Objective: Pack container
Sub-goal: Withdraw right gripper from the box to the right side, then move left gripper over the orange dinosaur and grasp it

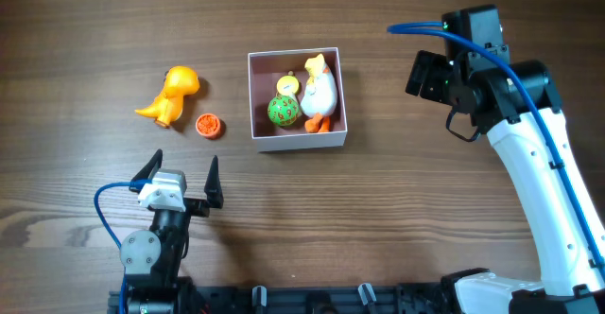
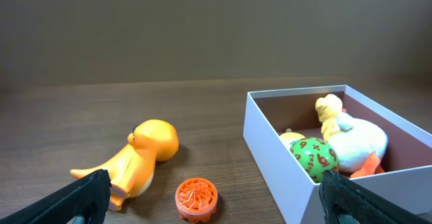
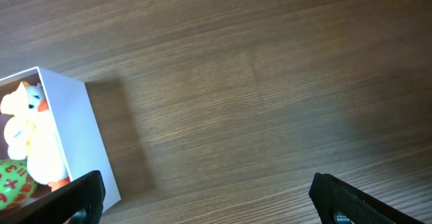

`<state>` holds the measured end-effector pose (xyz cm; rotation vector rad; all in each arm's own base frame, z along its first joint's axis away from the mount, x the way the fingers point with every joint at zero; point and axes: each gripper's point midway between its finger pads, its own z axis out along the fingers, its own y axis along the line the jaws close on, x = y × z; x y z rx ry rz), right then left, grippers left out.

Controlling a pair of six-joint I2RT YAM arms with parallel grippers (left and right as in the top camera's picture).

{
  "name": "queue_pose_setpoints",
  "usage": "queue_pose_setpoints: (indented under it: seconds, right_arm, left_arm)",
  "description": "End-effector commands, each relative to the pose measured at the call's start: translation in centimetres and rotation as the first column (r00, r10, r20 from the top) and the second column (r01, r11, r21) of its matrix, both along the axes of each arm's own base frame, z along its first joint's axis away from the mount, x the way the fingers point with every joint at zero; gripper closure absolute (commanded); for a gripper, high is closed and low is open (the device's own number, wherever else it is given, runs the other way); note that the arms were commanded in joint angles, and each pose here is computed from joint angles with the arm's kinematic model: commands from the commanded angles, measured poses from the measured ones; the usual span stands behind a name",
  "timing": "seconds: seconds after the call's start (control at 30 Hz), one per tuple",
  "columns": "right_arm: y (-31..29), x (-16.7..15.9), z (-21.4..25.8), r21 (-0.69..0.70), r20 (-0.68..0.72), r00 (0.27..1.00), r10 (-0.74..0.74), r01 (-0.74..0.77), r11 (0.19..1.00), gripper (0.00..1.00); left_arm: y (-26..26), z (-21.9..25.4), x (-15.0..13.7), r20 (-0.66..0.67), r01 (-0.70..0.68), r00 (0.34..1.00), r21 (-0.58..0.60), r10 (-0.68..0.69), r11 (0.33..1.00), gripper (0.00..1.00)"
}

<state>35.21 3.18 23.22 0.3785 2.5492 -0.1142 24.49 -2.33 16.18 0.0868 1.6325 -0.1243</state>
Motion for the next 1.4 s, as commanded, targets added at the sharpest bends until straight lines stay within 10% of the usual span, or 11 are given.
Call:
queue_pose_setpoints:
  seconds: [0.0, 0.6, 0.83, 1.13, 1.37]
  right_arm:
    - [-0.4, 0.0, 1.0, -0.011, 0.031, 0.999, -0.011, 0.012, 1.000, 0.00]
    - [-0.4, 0.0, 1.0, -0.011, 0.031, 0.999, -0.011, 0.011, 1.000, 0.00]
    - [-0.4, 0.0, 1.0, -0.011, 0.031, 0.999, -0.011, 0.012, 1.000, 0.00]
    - [-0.4, 0.0, 1.0, -0.011, 0.031, 0.999, -0.011, 0.012, 1.000, 0.00]
    - [-0.4, 0.1, 1.0, -0.011, 0.033, 0.999, -0.011, 0.012, 1.000, 0.00]
  left_arm:
    - [-0.4, -0.2, -0.1, 0.004, 0.024, 1.000, 0.018, -0.024, 1.000, 0.00]
    - [-0.7, -0.1, -0.1, 0.006, 0.038, 0.999, 0.017, -0.038, 0.999, 0.00]
    - [-4.4, 1.0, -1.2, 0.045, 0.263, 0.964, -0.028, -0.261, 0.964, 0.00]
    - [-4.8, 11.3, -3.5, 0.177, 0.308, 0.945, -0.196, -0.276, 0.931, 0.00]
    - [-4.0, 15.5, -0.2, -0.154, 0.178, 0.962, -0.265, -0.224, 0.948, 0.00]
